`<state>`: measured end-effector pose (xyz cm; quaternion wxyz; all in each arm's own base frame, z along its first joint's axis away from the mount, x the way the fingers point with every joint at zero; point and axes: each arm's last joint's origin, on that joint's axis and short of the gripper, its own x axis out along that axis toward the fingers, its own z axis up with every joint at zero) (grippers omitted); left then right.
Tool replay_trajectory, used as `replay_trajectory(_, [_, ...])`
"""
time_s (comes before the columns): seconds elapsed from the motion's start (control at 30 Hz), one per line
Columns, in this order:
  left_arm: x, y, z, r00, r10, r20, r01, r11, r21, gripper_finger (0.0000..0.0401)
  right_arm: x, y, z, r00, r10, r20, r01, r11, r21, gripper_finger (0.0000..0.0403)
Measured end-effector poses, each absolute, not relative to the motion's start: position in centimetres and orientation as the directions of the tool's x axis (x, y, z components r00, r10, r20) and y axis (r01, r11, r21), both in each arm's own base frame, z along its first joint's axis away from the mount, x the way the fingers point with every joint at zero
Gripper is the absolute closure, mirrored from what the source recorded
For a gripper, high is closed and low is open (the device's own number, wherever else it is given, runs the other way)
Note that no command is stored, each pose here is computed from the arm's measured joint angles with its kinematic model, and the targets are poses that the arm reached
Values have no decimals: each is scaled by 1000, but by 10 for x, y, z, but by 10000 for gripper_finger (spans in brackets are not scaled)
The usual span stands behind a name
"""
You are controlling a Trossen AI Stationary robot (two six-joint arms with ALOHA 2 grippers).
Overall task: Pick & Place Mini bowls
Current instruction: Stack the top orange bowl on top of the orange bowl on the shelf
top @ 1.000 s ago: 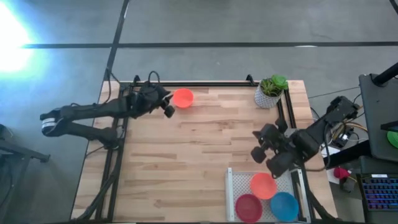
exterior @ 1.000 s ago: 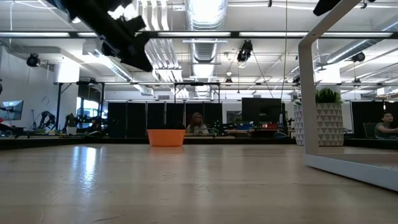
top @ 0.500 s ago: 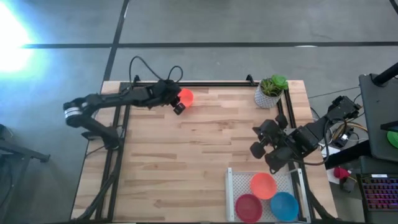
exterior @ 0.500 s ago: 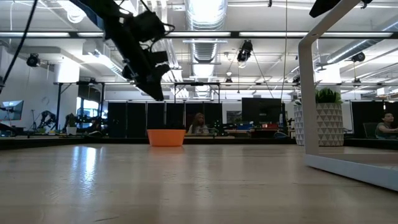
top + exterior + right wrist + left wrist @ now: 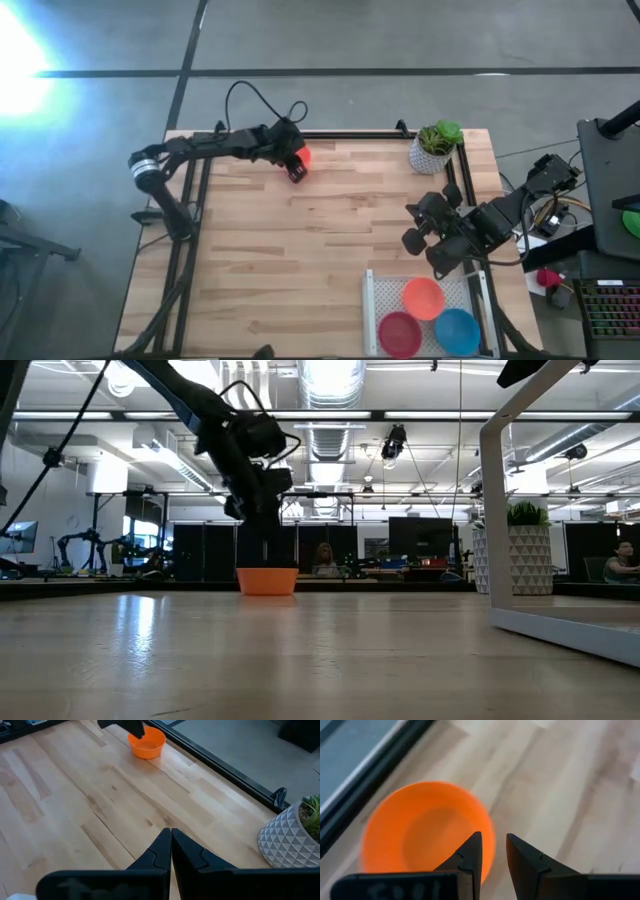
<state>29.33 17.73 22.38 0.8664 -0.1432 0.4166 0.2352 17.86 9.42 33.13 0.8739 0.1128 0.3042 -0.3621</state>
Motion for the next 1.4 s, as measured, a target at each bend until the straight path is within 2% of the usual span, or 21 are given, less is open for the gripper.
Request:
replay_trajectory(0.43, [305, 184, 197, 521, 257, -814, -333, 939, 83, 320, 179, 94, 331, 553, -564, -613, 695, 719, -35, 394])
replay_trajectory(0.63, [306, 190, 184, 423, 364, -829, -357, 909, 217, 320, 179, 94, 331, 553, -564, -613, 693, 720, -38, 394])
replay_trajectory(1.23, [310, 192, 165, 392, 342, -854, -357, 912, 201, 321, 179, 94, 331, 553, -565, -613, 688, 724, -47, 394])
replay_trajectory(1.33, [311, 192, 164, 392, 341, -855, -348, 915, 205, 342, 179, 94, 331, 553, -565, -613, 688, 724, -47, 394])
replay_trajectory(1.4, [313, 192, 166, 408, 354, -841, -345, 913, 217, 376, 179, 94, 331, 553, -565, -613, 688, 724, -47, 394])
